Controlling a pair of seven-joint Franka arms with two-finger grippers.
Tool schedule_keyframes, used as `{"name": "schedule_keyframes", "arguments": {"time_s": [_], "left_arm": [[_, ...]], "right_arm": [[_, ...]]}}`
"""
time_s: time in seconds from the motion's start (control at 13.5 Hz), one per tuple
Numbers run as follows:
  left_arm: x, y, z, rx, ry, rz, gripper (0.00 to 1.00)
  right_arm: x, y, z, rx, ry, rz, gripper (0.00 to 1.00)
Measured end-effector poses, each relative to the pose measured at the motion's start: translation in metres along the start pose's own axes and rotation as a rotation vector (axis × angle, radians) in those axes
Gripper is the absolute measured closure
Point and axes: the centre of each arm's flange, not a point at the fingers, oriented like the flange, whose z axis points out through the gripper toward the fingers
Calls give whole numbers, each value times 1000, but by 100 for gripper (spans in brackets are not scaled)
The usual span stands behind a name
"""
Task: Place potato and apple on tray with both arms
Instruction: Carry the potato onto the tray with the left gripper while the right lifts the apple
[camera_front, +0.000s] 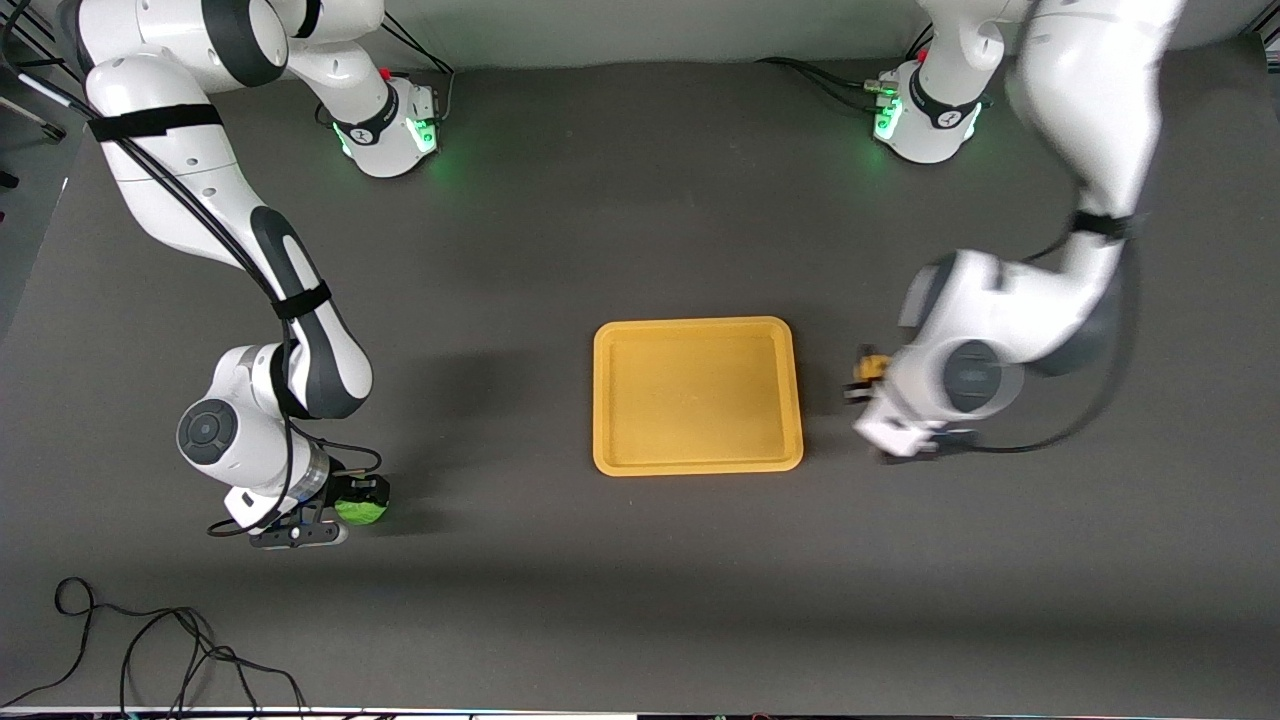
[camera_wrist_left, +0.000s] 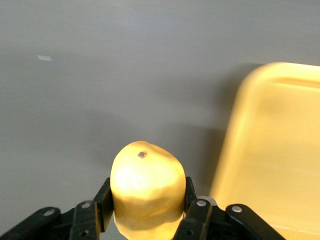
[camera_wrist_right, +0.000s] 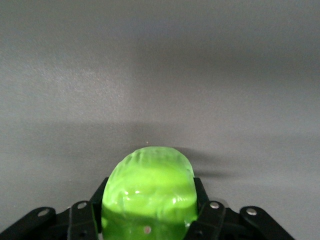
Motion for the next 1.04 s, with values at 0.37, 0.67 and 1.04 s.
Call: {"name": "schedule_keyframes", "arguments": {"time_s": [0.37,0.67,1.04], "left_arm": [[-10,51,16,-3,17,40,42],[-13,70,42,-17,8,44,42],[-16,83,57,-40,-4,5,42]], "right_arm": [[8,-6,-103,11,-55,-8,33],[-18,-6,-230,21,-128,-10,33],[-59,14,-321,23,-162,18,33]]}}
